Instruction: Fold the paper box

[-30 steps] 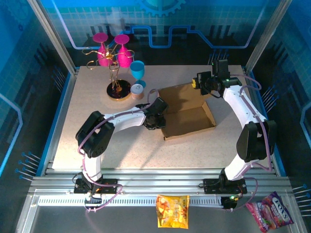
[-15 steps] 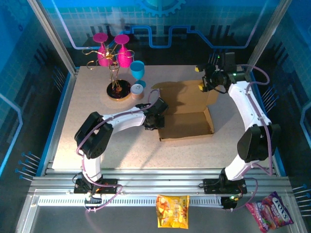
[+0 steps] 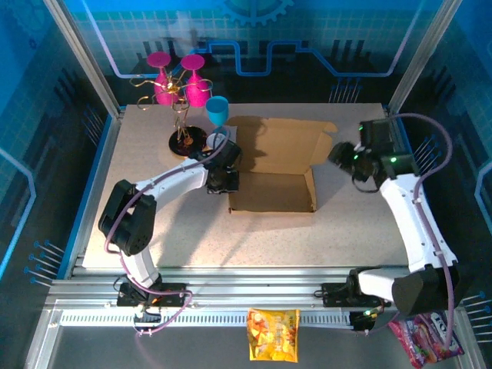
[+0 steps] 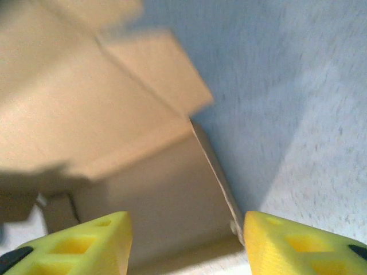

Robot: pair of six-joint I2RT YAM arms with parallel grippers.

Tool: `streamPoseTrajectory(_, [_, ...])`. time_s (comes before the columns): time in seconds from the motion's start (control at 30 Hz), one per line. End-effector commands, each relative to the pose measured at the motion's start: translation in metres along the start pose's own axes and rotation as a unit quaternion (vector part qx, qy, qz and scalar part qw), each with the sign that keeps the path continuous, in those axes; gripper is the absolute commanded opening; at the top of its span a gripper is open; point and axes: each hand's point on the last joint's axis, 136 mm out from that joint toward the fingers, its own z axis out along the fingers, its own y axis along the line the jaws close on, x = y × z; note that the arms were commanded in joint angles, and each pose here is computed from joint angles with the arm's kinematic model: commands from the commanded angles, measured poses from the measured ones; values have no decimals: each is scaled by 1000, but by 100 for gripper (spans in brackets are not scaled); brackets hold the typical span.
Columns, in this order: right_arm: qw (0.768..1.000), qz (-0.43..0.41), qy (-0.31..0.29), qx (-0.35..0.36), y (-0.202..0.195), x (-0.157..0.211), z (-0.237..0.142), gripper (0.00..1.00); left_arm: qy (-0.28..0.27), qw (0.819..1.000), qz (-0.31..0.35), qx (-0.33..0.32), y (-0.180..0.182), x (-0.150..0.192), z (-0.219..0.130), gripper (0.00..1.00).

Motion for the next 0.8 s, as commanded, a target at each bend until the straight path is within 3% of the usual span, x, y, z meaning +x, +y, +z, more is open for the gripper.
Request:
streamPoseTrajectory(0.0, [993, -80, 80, 24, -15, 53, 44, 52, 11, 999, 29, 18, -2, 3, -3, 0])
streamPoseTrajectory(0.13, [984, -121, 126, 17, -5, 76, 85, 48, 13, 998, 50, 21, -5, -2, 0, 0])
streamPoseTrajectory(0.37, [971, -153, 163, 86, -20, 88, 125, 41, 16, 998, 53, 22, -4, -6, 6, 0])
streamPoseTrajectory(0.63, [963, -166, 168, 128, -31, 95, 133, 36, 20, 998, 51, 34, -7, -5, 12, 0])
streamPoseTrajectory(0.77, [960, -174, 175, 135, -31, 101, 144, 26, 23, 998, 49, 32, -5, -1, 17, 0])
